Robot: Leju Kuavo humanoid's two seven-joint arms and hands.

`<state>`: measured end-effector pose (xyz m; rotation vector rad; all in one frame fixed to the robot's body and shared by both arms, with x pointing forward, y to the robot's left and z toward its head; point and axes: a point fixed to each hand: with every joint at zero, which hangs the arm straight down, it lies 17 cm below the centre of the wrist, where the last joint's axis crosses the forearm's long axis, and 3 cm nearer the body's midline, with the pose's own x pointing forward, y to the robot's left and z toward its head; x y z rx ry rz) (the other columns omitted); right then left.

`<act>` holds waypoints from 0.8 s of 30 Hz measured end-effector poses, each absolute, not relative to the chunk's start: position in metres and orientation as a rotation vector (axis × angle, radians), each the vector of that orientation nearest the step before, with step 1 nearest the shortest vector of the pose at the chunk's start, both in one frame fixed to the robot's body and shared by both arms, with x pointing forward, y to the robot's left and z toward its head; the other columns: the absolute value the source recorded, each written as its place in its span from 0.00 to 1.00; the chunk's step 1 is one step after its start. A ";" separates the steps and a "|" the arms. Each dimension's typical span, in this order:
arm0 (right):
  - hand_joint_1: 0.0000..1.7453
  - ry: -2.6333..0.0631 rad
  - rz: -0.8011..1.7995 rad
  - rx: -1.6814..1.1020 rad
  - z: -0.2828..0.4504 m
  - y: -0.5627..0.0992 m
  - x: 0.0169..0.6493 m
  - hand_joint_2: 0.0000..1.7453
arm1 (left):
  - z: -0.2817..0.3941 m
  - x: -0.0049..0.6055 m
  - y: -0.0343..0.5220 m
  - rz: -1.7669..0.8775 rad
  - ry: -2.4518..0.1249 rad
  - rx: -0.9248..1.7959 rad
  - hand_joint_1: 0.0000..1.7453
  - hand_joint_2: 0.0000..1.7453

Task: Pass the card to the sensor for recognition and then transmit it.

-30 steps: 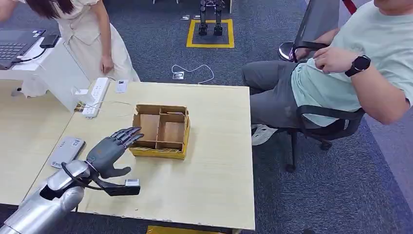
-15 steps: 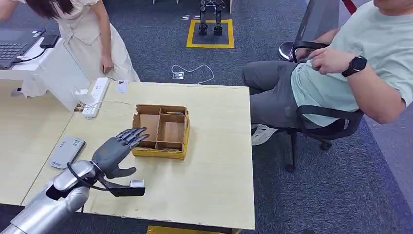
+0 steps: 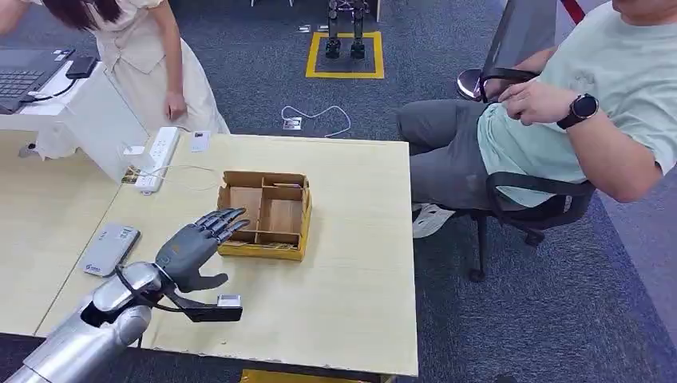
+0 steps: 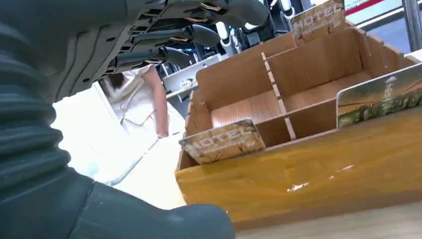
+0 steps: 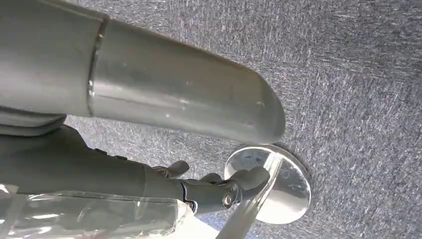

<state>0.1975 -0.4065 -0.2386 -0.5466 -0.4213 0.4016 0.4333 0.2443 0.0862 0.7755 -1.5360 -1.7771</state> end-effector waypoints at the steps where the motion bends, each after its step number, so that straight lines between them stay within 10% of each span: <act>1: 0.00 -0.422 0.401 -0.547 -0.238 -0.407 0.198 0.00 | 0.088 0.436 0.243 -1.774 -1.538 0.792 0.00 1.00; 24: 0.00 -0.419 0.399 -0.550 -0.238 -0.407 0.199 0.00 | 0.091 0.479 0.236 -1.710 -1.493 1.028 0.00 1.00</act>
